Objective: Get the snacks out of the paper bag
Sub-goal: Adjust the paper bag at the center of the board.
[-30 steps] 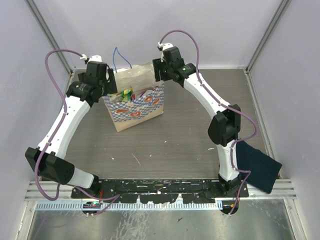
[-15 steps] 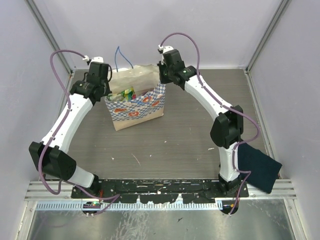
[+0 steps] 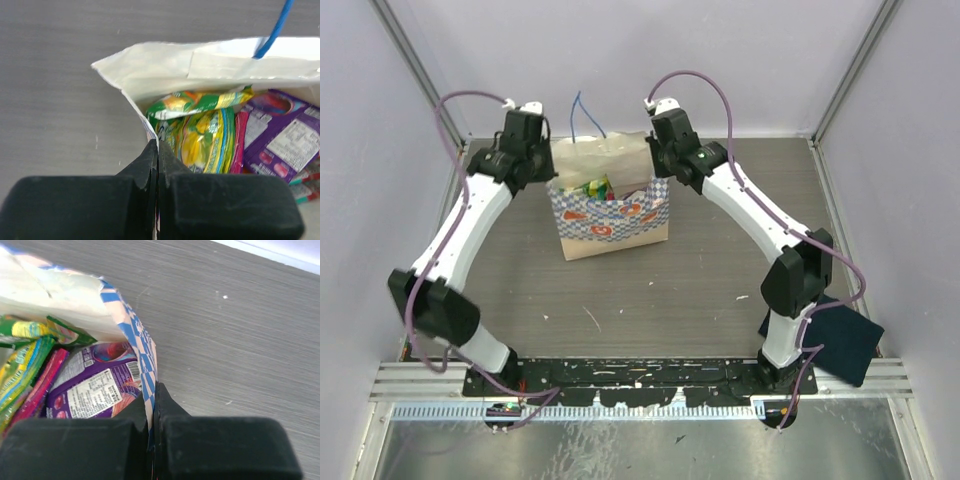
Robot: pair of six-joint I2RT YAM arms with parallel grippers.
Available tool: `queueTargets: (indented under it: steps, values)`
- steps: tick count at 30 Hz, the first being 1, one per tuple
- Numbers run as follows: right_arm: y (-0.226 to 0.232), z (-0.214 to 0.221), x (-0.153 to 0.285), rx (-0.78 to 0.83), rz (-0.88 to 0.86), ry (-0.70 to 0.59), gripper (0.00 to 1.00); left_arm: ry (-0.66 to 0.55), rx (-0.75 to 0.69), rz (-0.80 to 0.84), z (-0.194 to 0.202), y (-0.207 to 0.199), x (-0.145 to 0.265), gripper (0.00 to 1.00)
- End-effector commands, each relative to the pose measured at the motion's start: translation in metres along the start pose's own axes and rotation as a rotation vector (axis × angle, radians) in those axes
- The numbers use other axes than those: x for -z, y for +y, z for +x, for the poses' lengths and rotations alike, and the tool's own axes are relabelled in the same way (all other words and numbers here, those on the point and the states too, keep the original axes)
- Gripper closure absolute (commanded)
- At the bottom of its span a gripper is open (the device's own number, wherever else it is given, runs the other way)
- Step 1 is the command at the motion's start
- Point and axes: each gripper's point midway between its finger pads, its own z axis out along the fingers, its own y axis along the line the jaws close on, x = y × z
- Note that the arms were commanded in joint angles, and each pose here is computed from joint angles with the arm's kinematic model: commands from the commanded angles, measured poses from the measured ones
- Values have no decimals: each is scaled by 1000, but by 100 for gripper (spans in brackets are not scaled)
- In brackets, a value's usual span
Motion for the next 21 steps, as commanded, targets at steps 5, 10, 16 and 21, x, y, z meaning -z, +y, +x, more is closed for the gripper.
queueTargets:
  steps: [5, 10, 16, 21]
  values:
    - [-44, -181, -6, -5, 119, -480, 99, -415, -36, 91, -181, -63, -49, 100]
    - [-58, -213, 13, -28, 139, -583, 100, -495, -77, 65, -214, -71, -62, 100]
    - [-30, -62, -16, -41, -75, -534, 99, -548, -88, 159, -102, -81, -69, 100]
    - [-36, 37, 26, -219, -156, -662, 99, -626, -84, 277, 36, -89, -42, 100]
